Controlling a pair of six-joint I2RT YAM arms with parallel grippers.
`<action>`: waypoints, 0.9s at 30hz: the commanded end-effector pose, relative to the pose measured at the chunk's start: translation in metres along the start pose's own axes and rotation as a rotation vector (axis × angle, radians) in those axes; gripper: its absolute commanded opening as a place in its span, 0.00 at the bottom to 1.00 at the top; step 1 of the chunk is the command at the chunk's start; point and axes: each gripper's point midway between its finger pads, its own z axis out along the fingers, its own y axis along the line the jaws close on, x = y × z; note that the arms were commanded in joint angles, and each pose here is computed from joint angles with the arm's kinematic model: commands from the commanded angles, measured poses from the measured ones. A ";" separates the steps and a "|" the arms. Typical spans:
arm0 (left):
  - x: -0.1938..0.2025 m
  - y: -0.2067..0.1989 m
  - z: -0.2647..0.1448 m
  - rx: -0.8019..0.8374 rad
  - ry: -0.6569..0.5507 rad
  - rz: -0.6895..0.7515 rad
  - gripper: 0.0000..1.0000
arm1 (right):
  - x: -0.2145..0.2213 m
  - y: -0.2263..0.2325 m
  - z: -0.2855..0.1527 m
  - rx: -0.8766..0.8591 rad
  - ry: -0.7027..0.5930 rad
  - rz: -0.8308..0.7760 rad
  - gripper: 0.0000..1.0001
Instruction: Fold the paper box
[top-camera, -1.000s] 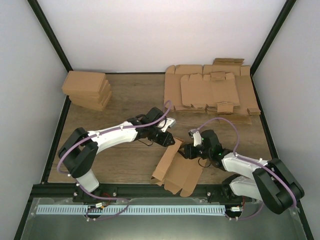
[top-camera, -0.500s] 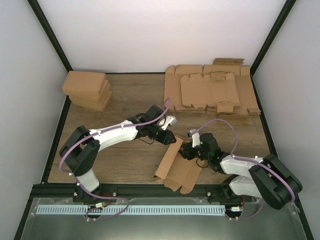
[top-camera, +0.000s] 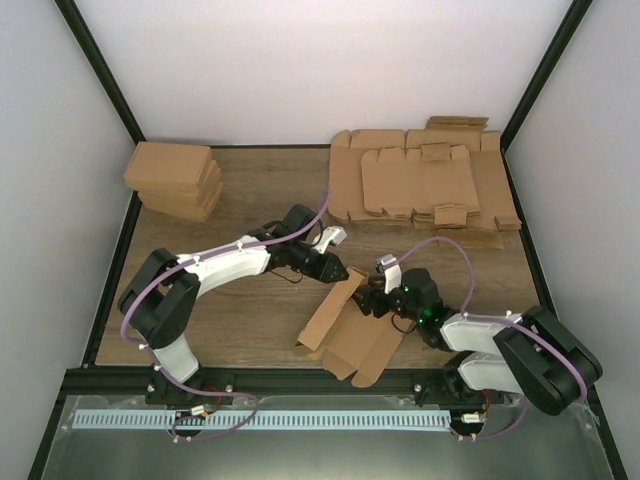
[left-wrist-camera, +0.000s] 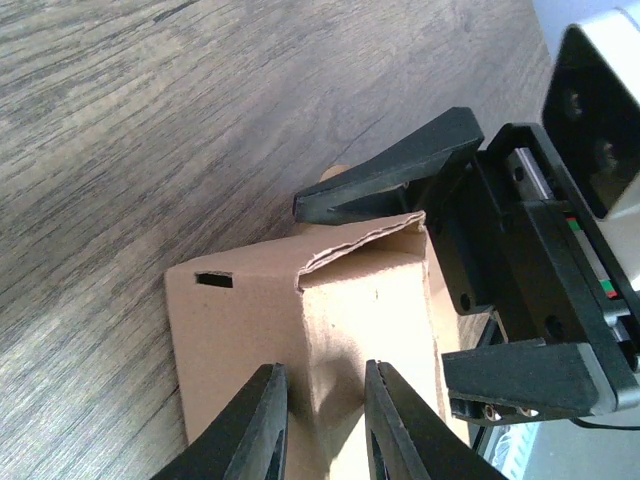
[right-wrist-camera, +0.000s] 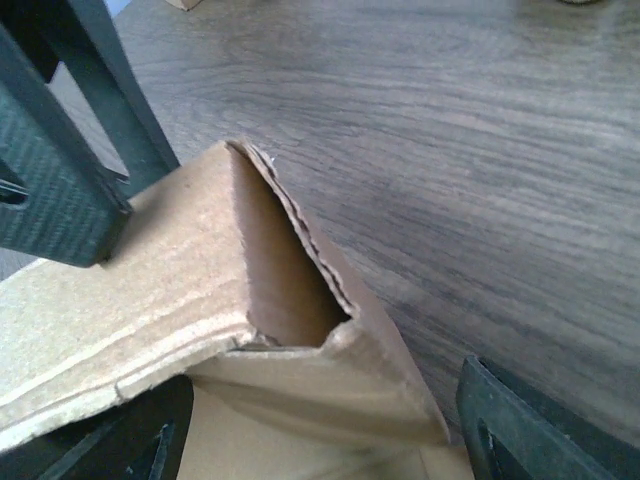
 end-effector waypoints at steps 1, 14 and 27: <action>0.011 0.003 0.007 0.037 0.043 -0.012 0.25 | -0.035 0.007 0.003 0.000 -0.111 -0.132 0.76; 0.008 0.014 0.005 0.026 0.053 -0.001 0.25 | -0.031 0.029 0.017 -0.142 -0.062 -0.220 0.68; 0.012 0.024 0.006 -0.019 0.060 -0.007 0.25 | -0.028 0.036 -0.012 -0.142 -0.069 -0.111 1.00</action>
